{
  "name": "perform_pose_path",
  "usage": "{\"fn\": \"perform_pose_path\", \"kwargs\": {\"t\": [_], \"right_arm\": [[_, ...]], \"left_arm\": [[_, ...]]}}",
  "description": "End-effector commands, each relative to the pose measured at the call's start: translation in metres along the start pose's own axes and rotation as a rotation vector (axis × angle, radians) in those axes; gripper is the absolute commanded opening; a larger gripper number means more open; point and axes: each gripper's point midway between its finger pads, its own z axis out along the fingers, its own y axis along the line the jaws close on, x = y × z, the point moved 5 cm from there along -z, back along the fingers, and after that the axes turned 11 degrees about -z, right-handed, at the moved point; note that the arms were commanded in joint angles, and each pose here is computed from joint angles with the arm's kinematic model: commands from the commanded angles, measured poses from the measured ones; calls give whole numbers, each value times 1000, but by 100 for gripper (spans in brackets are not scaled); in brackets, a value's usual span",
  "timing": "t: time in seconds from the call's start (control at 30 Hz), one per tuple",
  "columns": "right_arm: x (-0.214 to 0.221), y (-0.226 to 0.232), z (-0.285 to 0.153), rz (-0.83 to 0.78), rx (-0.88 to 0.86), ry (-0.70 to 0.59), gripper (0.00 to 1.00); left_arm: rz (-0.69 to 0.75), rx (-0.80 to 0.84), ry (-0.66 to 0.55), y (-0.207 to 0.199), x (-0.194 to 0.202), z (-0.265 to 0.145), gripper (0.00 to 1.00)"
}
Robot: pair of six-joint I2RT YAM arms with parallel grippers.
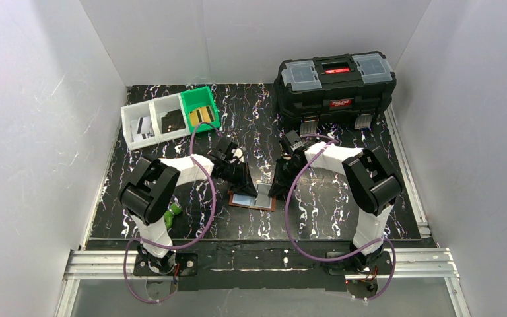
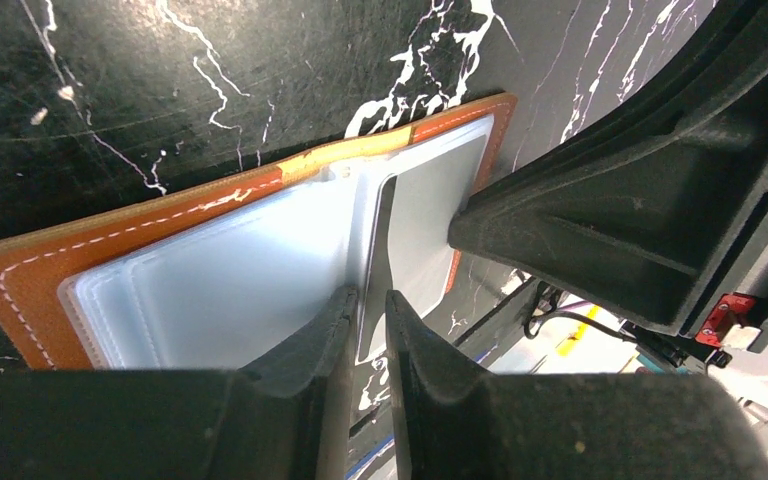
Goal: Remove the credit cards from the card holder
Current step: Remove the credit card from the card holder.
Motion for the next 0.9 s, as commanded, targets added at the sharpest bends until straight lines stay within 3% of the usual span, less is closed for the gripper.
{"fn": "perform_pose_path", "kwargs": {"t": [0.0,0.5,0.87], "right_arm": [[3,-28,22,10,149,11,21],[2,-10,26,-34,137,23,21],[-1,0,26,-64,115,16,22]], "left_arm": [[31,62,11,-12,0,-5,15],[-31,168,37,-24,2,-1,11],[-47,230,84,-30,11,-1,14]]}}
